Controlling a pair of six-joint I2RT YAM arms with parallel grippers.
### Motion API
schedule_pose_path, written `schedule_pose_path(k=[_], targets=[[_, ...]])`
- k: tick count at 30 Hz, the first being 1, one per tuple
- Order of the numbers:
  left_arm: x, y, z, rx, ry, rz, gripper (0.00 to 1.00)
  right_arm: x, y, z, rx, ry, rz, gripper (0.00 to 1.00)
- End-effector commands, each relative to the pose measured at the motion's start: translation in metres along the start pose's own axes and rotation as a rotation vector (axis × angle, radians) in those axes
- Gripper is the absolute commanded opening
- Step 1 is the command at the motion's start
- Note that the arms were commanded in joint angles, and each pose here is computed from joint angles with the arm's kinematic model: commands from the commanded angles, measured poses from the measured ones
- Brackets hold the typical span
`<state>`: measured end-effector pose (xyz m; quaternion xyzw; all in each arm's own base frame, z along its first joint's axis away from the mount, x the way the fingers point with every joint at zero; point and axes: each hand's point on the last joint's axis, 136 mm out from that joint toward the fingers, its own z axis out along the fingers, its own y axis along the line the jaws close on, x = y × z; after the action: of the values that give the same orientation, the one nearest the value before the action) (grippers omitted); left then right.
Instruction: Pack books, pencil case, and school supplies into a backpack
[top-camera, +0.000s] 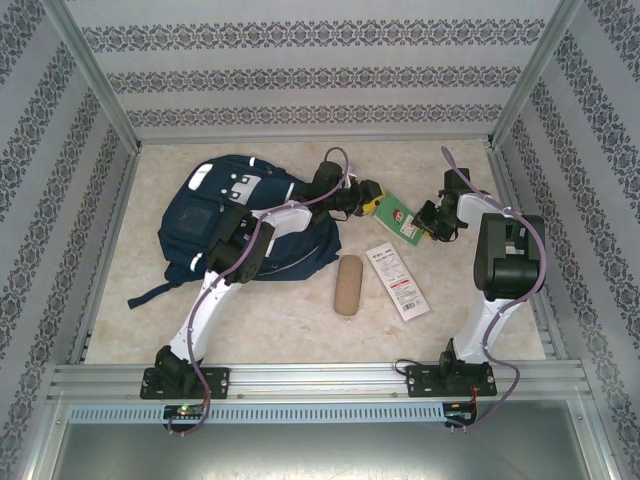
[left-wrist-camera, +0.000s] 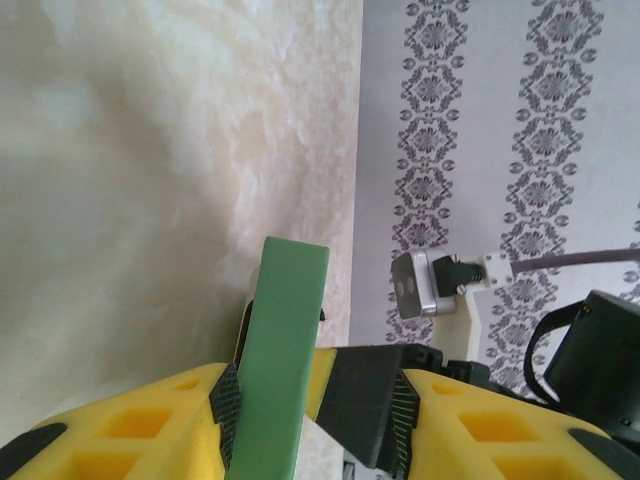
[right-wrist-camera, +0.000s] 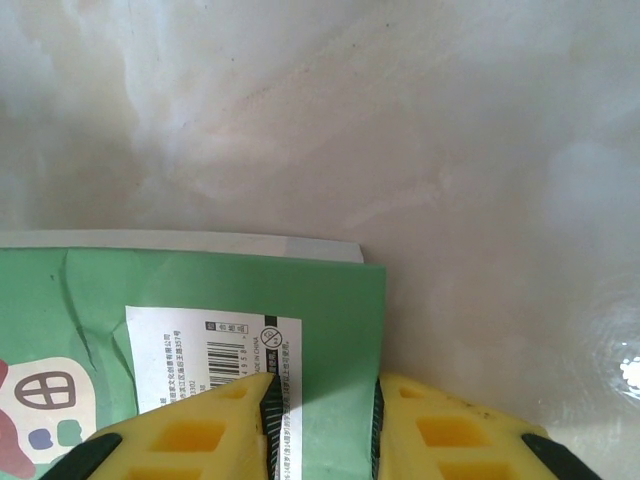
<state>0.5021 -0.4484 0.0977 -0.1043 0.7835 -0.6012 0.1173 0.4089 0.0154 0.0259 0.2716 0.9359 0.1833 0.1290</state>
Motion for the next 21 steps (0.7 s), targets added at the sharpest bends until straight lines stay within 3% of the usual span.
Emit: schedule_pose_path(k=[1, 9, 11, 14, 17, 21], targets=[[0.058, -0.043, 0.026, 0.120, 0.096, -0.055, 0.47, 0.003, 0.038, 0.002, -0.130, 0.024, -0.045, 0.30], [0.059, -0.032, 0.032, 0.093, 0.108, -0.294, 0.47, 0.002, 0.038, 0.003, -0.129, 0.020, -0.042, 0.30], [0.060, -0.034, 0.031, 0.100, 0.118, -0.293, 0.46, 0.002, 0.037, 0.003, -0.129, 0.021, -0.040, 0.30], [0.069, -0.023, 0.030, -0.012, 0.161, -0.264, 0.47, 0.002, 0.037, 0.003, -0.125, 0.021, -0.038, 0.30], [0.076, -0.029, 0.029, -0.041, 0.220, -0.199, 0.49, 0.002, 0.036, 0.003, -0.123, 0.019, -0.039, 0.30], [0.086, -0.026, 0.022, -0.138, 0.292, -0.010, 0.56, 0.003, 0.036, 0.004, -0.124, 0.022, -0.039, 0.30]])
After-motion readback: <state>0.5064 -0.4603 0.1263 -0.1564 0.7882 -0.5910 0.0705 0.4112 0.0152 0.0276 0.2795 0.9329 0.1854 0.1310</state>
